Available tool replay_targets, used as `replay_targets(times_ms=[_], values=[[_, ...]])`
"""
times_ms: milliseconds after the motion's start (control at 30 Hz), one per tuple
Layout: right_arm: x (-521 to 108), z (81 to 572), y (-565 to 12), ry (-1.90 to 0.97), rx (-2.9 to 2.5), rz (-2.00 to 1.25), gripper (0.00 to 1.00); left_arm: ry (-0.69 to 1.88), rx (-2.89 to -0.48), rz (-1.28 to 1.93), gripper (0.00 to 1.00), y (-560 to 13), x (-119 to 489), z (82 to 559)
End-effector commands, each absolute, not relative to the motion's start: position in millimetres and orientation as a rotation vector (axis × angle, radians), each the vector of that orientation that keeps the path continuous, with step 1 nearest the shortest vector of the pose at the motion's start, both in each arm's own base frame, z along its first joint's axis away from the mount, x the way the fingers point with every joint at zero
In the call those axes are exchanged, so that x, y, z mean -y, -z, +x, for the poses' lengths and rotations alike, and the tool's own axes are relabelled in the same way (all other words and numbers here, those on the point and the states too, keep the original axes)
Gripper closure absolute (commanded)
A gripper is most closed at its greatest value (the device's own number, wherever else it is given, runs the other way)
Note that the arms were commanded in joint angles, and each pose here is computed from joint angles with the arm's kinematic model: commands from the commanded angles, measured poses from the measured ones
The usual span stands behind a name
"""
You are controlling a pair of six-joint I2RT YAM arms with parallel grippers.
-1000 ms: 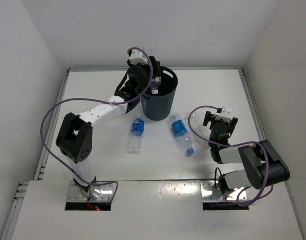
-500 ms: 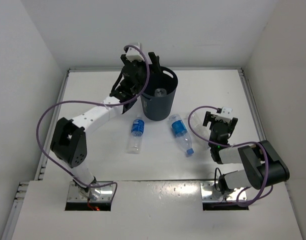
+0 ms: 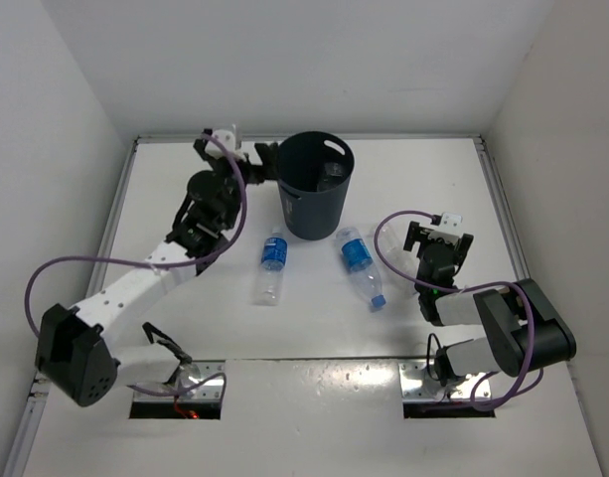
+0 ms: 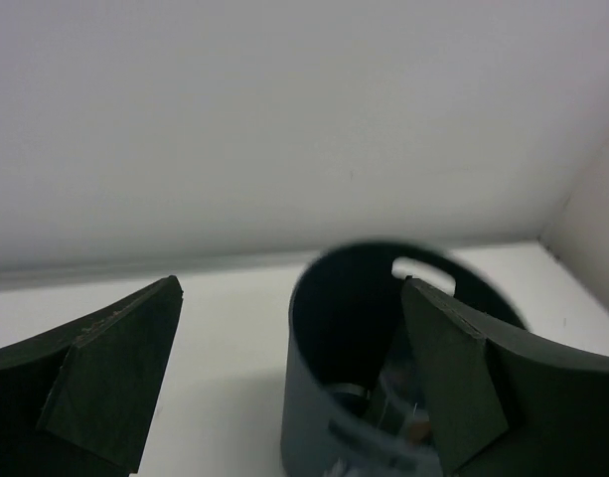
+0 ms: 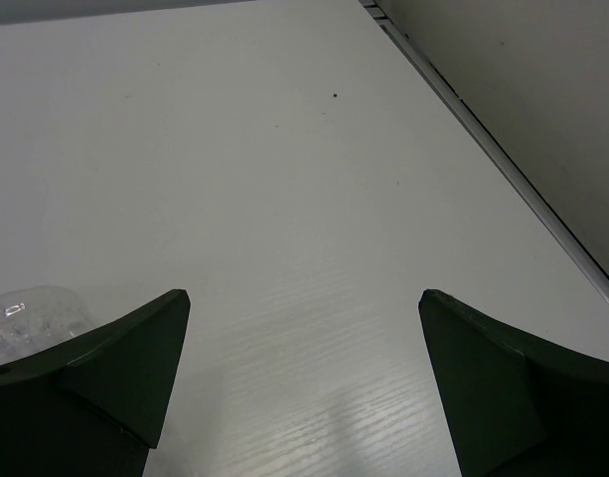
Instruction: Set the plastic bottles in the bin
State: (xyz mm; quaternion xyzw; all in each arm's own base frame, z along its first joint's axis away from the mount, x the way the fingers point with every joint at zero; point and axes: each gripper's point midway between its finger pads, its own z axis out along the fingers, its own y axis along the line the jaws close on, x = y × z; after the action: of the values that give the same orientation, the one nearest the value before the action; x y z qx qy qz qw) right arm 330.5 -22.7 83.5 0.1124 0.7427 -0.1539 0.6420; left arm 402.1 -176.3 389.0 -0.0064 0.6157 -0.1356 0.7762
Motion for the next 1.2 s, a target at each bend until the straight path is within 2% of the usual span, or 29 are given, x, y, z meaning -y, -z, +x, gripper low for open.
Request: replay_targets(times_ms=[0, 33, 67, 200, 500, 733, 1167], values=[[21.6, 334.0, -97.7, 0.326, -1.633, 0.29, 0.0, 0.341, -1.419, 0.077, 0.01, -347.4, 177.1, 376.0], [21.6, 334.0, -97.7, 0.326, -1.633, 0.29, 0.0, 0.376, -1.429, 0.077, 0.01, -336.7, 180.1, 366.6], [21.6, 334.0, -97.7, 0.326, -1.633, 0.29, 0.0, 0.397, -1.484, 0.058, 0.01, -303.0, 177.1, 358.2], [21.6, 334.0, -97.7, 0.326, -1.633, 0.29, 0.0, 0.408, -1.565, 0.087, 0.01, -257.4, 181.9, 327.1], [21.6, 334.0, -97.7, 0.326, -1.633, 0.29, 0.0, 0.428, -1.839, 0.233, 0.01, -156.2, 200.6, 314.1], [21.6, 334.0, -97.7, 0.326, -1.633, 0.29, 0.0, 0.452, -1.922, 0.269, 0.01, -124.8, 214.7, 314.6], [21.6, 334.0, -97.7, 0.326, -1.633, 0.29, 0.0, 0.396, -2.058, 0.267, 0.01, -66.2, 205.4, 301.2]])
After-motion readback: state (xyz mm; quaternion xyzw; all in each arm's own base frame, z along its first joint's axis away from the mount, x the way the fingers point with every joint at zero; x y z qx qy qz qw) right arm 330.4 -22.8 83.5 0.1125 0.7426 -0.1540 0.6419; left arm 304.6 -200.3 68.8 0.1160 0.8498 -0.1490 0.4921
